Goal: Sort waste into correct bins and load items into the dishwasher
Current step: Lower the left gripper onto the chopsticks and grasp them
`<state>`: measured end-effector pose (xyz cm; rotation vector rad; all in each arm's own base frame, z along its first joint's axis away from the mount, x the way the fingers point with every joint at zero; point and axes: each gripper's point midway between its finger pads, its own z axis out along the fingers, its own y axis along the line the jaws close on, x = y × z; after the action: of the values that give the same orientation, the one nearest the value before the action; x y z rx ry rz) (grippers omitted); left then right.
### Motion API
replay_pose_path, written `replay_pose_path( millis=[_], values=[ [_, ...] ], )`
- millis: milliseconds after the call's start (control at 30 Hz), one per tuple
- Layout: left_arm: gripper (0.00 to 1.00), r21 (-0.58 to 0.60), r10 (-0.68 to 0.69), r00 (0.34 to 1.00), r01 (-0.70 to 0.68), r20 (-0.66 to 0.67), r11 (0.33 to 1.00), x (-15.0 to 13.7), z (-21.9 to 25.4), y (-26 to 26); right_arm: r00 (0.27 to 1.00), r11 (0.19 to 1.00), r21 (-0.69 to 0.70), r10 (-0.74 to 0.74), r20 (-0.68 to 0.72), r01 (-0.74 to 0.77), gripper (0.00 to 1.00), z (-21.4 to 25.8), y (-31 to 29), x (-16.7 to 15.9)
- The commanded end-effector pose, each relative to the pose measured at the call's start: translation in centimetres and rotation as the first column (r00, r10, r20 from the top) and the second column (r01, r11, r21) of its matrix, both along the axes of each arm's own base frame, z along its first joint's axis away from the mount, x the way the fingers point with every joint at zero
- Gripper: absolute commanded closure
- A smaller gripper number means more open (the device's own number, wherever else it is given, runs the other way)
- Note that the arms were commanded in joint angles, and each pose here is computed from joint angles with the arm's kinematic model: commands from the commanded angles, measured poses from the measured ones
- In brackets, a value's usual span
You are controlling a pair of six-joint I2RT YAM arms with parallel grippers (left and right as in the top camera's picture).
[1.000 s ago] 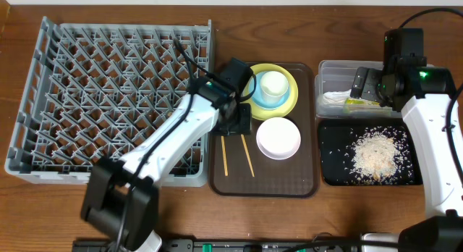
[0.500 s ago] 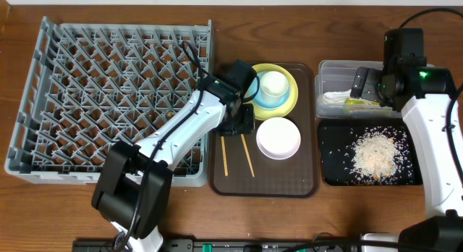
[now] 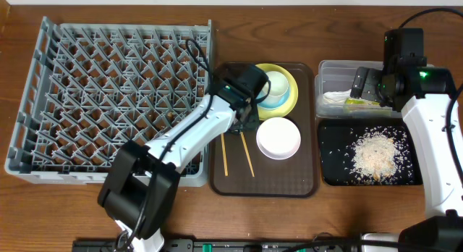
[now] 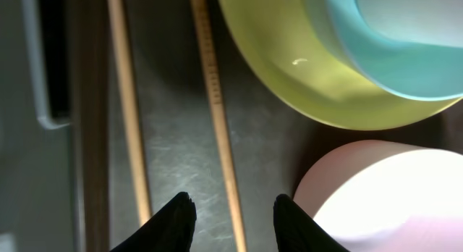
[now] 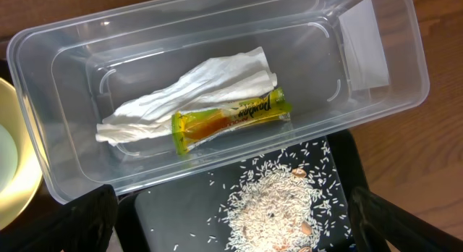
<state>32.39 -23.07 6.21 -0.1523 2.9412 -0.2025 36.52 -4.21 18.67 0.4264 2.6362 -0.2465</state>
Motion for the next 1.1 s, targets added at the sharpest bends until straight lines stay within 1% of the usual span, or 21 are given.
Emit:
replay_pose_path(
  millis=[0, 233, 467, 567, 667, 967, 1067],
  values=[
    [0.6, 0.036, 0.022, 1.0, -0.022, 0.007, 0.999, 0.2, -0.9, 0.4, 1.0, 1.0, -0.018, -0.002, 0.015, 0.003, 0.01, 0.7, -0.5, 0.2],
    [0.62, 0.045, 0.024, 1.0, -0.024, -0.006, 0.999, -0.2, -1.8, 0.7, 1.0, 1.0, -0.018, -0.002, 0.015, 0.003, 0.01, 0.7, -0.5, 0.2],
    [0.63, 0.033, 0.062, 0.998, -0.062, 0.0, 0.998, -0.5, -3.4, 0.9, 1.0, 1.0, -0.018, -0.002, 0.015, 0.003, 0.01, 0.7, -0.5, 0.2],
    [0.65, 0.027, 0.062, 0.998, -0.062, 0.007, 0.998, -0.6, -4.1, 1.0, 1.0, 1.0, -0.018, -0.002, 0.015, 0.003, 0.01, 0.7, -0.5, 0.2],
    [0.7, 0.021, 0.062, 0.998, -0.063, 0.013, 0.998, -0.7, -4.9, 1.1, 1.0, 1.0, -0.018, -0.002, 0.015, 0.003, 0.01, 0.7, -0.5, 0.2],
    [0.7, 0.013, 0.043, 0.999, -0.043, 0.029, 0.999, -0.9, -5.0, 0.3, 1.0, 1.0, -0.018, -0.002, 0.015, 0.003, 0.01, 0.7, -0.5, 0.2],
    [0.71, 0.04, 0.041, 0.998, -0.043, 0.051, 0.998, -0.8, -4.9, 0.5, 1.0, 1.0, -0.018, -0.002, 0.015, 0.003, 0.01, 0.7, -0.5, 0.2]
  ],
)
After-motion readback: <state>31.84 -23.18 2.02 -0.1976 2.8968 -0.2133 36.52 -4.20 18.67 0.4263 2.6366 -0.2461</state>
